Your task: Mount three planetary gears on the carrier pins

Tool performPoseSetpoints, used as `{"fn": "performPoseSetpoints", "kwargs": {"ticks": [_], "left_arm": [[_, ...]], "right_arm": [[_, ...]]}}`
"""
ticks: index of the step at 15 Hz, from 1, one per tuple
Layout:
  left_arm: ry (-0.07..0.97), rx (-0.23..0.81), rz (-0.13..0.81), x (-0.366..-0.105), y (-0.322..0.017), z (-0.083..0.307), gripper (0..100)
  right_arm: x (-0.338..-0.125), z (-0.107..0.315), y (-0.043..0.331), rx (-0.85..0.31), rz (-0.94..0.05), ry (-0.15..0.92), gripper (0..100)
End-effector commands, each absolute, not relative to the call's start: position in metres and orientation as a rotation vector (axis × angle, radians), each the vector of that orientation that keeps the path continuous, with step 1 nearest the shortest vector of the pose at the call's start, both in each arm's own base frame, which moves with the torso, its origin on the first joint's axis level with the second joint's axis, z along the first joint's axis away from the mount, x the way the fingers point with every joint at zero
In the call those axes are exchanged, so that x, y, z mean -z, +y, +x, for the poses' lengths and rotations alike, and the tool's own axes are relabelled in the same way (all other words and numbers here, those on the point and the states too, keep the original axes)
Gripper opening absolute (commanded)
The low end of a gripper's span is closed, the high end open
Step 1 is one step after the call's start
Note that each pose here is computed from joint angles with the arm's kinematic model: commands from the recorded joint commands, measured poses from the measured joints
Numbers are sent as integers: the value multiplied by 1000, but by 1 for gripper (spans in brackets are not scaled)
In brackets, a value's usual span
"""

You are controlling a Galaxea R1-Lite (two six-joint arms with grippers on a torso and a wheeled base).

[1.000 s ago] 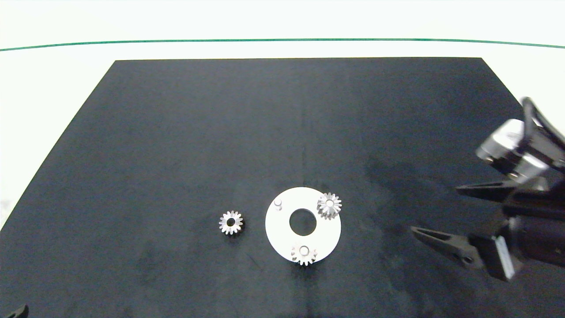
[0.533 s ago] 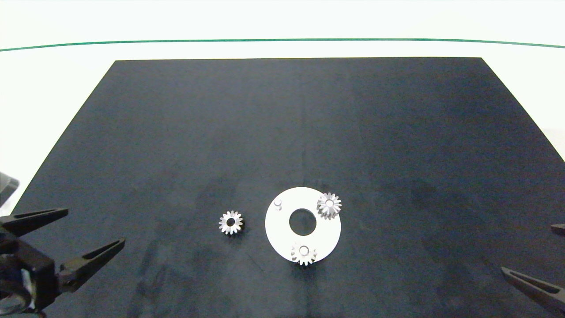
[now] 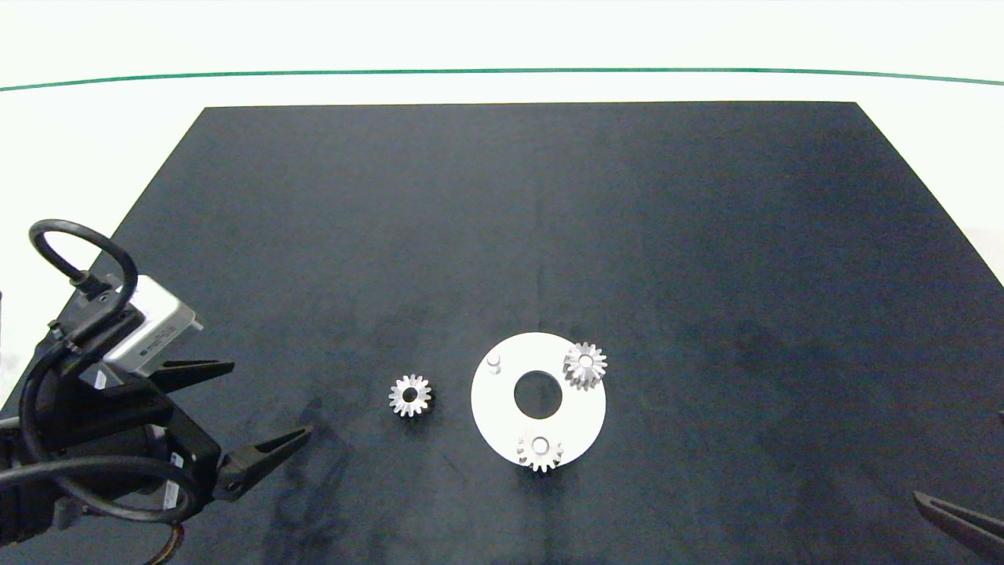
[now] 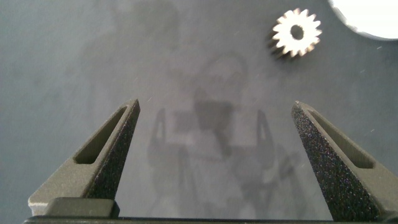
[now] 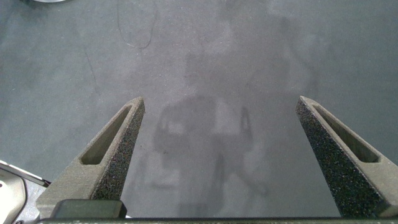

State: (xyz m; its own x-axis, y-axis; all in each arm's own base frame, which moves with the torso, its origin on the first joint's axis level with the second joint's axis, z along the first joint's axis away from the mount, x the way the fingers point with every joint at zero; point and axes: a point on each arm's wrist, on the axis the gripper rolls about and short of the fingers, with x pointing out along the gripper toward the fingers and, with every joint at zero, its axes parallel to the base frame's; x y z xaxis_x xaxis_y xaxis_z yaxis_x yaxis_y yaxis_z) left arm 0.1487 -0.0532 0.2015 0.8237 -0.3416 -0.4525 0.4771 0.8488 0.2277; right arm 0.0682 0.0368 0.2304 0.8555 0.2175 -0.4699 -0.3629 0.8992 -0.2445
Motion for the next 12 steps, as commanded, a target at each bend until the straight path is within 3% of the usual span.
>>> {"fn": "performPoseSetpoints", "kwargs": {"ticks": [1, 5, 9, 12], "left_arm": [[432, 478, 372, -193, -73, 168, 100], [442, 517, 419, -180, -101, 182, 100], [443, 589, 451, -173, -130, 166, 100], [453, 573, 465, -167, -137, 171, 100]], "right_arm": [[-226, 67, 36, -311, -345, 459, 100], [-227, 67, 36, -308, -343, 453, 100], [-227, 68, 36, -308, -345, 457, 100], [-228, 67, 36, -308, -343, 453, 100]]}}
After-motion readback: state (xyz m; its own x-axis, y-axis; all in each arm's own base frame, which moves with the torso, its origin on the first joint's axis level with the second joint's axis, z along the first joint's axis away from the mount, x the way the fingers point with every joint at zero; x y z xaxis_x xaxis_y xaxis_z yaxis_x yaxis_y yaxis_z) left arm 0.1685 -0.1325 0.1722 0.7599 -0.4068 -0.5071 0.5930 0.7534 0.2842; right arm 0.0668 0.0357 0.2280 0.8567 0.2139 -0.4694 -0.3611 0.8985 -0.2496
